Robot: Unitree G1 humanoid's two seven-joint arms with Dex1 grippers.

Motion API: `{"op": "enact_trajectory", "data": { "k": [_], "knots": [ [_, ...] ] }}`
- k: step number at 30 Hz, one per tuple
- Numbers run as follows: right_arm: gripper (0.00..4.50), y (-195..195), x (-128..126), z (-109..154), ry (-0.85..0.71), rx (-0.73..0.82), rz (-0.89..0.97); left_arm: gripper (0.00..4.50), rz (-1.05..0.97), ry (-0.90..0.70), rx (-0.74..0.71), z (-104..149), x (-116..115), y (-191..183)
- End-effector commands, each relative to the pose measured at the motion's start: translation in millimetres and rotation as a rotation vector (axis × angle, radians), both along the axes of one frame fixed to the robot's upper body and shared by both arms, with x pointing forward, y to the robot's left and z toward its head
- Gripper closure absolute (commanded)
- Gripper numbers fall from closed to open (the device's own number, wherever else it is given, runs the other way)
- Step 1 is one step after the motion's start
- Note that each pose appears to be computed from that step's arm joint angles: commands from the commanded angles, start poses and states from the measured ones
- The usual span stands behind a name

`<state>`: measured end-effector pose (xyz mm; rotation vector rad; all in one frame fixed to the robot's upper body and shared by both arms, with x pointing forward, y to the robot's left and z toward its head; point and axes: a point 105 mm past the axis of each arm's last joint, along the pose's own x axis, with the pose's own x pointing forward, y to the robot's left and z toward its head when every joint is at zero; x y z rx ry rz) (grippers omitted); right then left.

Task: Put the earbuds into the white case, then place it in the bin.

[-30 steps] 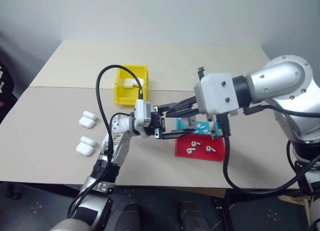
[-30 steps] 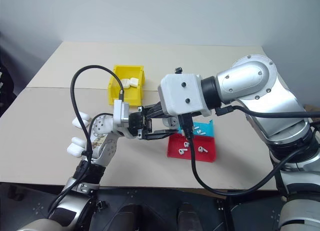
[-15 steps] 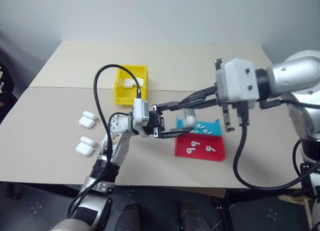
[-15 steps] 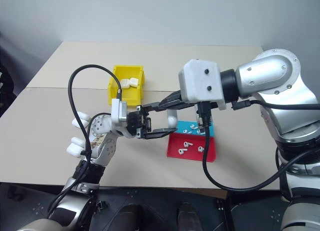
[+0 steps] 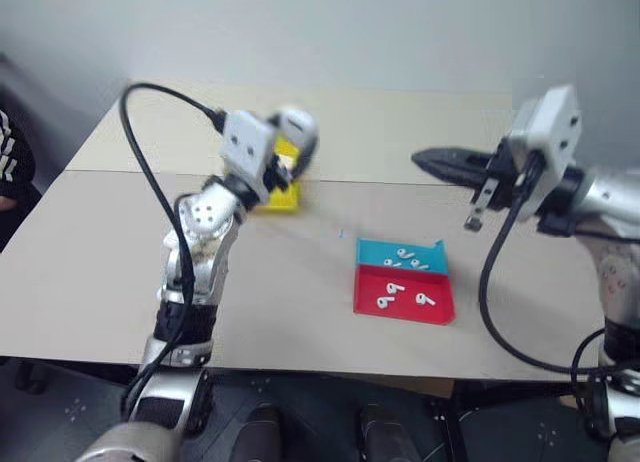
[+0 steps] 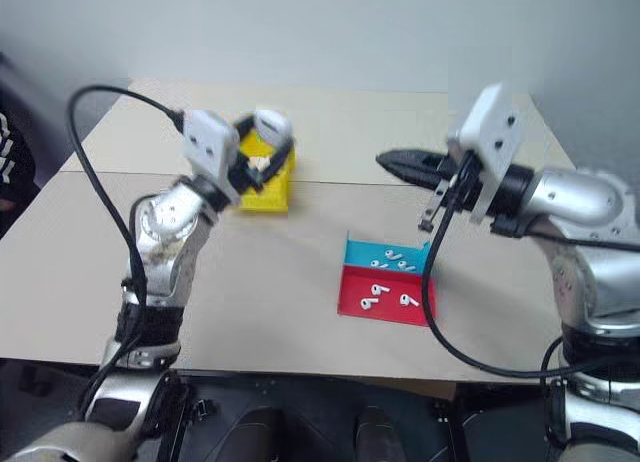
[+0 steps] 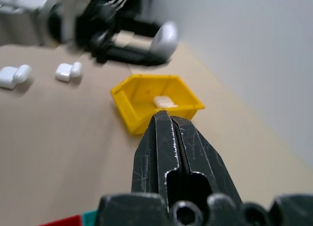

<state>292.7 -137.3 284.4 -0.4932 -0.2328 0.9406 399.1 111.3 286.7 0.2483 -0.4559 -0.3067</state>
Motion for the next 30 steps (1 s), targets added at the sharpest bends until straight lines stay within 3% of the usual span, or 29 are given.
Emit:
{"op": "enact_trajectory", "data": {
  "k": [1,6,9,14,16,19,23,27,30],
  "knots": [
    [4.48,-4.6,-1.8,3.5,-0.018,-0.013,-0.035,1.67,0.279,0.051,-0.081,2.7,21.9,26.5],
    [4.48,-9.2,5.7,0.0,0.001,-0.025,-0.075,1.67,0.36,0.186,0.014,-32.8,41.2,25.0],
    [4.48,-8.7,7.8,-1.1,0.005,-0.027,-0.091,1.67,0.329,0.28,0.0,-52.0,50.7,19.0],
    [4.48,-9.8,6.7,-5.6,0.015,-0.047,-0.117,1.67,0.308,0.328,0.022,-63.3,59.2,17.1],
    [4.5,-11.1,5.7,-7.3,0.018,-0.055,-0.127,0.93,0.296,0.354,0.017,-66.9,61.7,17.0],
    [4.5,-13.2,4.5,-8.2,0.022,-0.057,-0.142,0.03,0.277,0.353,0.032,-66.9,63.8,14.0],
    [4.5,-13.3,4.6,-10.8,0.023,-0.071,-0.154,0.03,0.249,0.283,0.034,-57.6,61.4,6.5],
    [4.5,-12.9,5.5,-13.2,0.028,-0.083,-0.154,0.03,0.032,0.234,-0.146,-41.6,48.3,0.8],
    [4.5,-15.2,4.8,-16.3,0.032,-0.105,-0.147,0.03,-0.142,0.2,-0.123,-35.8,26.9,-7.2]
  ]
}}
